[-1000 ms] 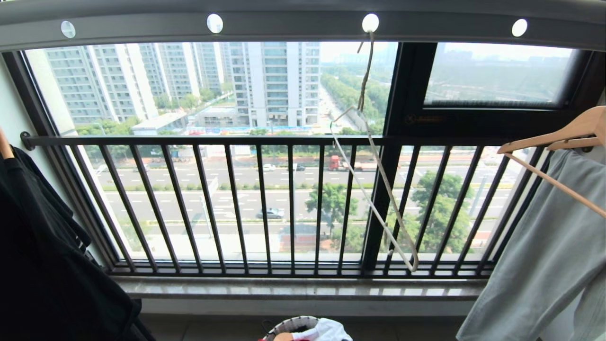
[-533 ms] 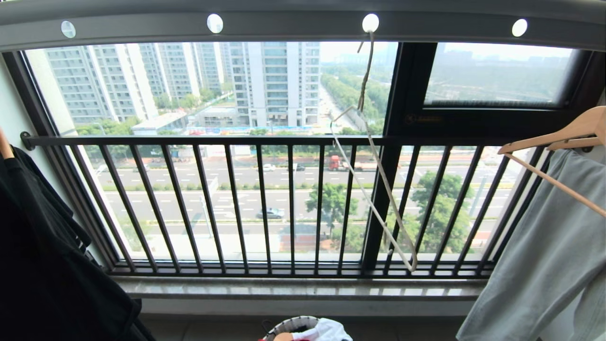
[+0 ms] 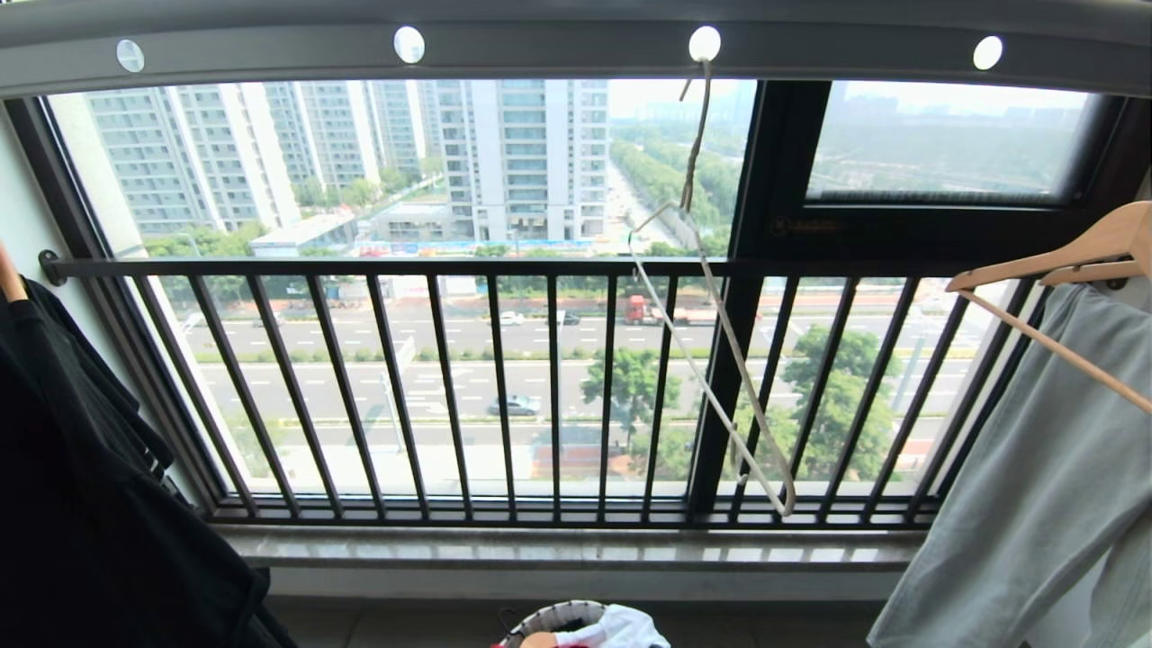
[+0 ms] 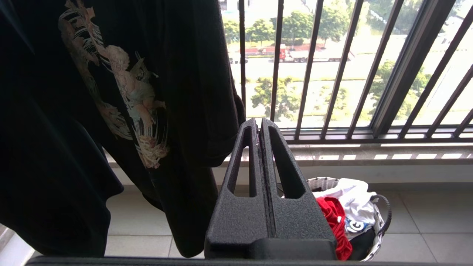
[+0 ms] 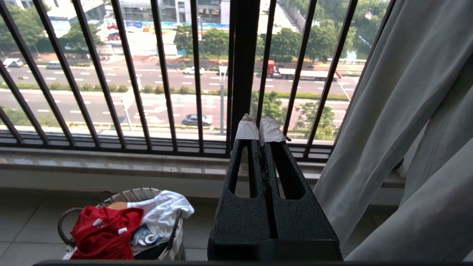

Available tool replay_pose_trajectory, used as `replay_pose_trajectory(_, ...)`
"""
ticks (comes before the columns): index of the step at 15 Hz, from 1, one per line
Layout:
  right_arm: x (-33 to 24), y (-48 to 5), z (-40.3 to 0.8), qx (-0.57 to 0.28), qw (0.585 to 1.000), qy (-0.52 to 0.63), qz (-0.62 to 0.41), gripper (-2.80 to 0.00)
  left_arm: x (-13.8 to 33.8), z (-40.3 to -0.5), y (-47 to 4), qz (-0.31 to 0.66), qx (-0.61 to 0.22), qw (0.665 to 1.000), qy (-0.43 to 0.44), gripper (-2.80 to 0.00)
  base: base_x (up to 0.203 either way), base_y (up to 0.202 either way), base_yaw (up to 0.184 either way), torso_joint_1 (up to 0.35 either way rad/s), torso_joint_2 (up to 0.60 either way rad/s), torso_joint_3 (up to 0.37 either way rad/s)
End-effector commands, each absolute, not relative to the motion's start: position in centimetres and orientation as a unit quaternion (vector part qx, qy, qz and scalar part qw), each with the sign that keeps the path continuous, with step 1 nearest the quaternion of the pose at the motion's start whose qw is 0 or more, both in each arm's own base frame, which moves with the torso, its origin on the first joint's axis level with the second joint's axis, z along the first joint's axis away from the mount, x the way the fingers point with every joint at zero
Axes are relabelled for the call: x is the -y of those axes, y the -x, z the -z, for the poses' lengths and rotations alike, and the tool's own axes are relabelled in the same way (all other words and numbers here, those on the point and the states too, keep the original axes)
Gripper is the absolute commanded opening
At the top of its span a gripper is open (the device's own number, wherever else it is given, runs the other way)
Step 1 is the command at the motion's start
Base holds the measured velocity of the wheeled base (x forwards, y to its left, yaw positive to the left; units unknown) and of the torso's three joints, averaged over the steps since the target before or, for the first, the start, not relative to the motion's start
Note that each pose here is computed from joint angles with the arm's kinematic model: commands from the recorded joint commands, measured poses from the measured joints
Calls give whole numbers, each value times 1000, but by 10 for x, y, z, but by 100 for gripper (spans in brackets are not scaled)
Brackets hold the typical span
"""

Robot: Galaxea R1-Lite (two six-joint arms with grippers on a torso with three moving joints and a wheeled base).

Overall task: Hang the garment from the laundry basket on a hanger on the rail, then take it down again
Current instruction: Pick up the clothes rack on the clothesline

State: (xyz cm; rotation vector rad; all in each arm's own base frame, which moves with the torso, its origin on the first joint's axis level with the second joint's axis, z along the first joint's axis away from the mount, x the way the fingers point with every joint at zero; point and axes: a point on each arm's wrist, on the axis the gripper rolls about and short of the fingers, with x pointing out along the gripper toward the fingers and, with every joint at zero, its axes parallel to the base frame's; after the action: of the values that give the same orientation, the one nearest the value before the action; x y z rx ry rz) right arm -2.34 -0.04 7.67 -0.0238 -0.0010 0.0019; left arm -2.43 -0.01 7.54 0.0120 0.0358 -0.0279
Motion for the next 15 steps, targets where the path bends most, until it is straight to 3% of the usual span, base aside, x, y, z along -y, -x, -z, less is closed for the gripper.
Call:
replay_pose_trajectory(1, 1, 28, -92, 23, 1000, 12, 0, -280, 0, -75, 24, 13, -18, 1000, -6, -280, 0, 0, 0, 0, 0, 0)
replay_pose_trajectory(8, -3, 9, -189, -21, 997, 10, -69, -280, 0, -75, 24, 14, -18, 1000, -6, -280, 0, 0, 0, 0, 0, 0)
replay_pose_trajectory(15, -15, -88, -302, -107, 971, -30, -212, -280, 0, -75, 24, 14, -18, 1000, -6, -280, 0, 0, 0, 0, 0, 0)
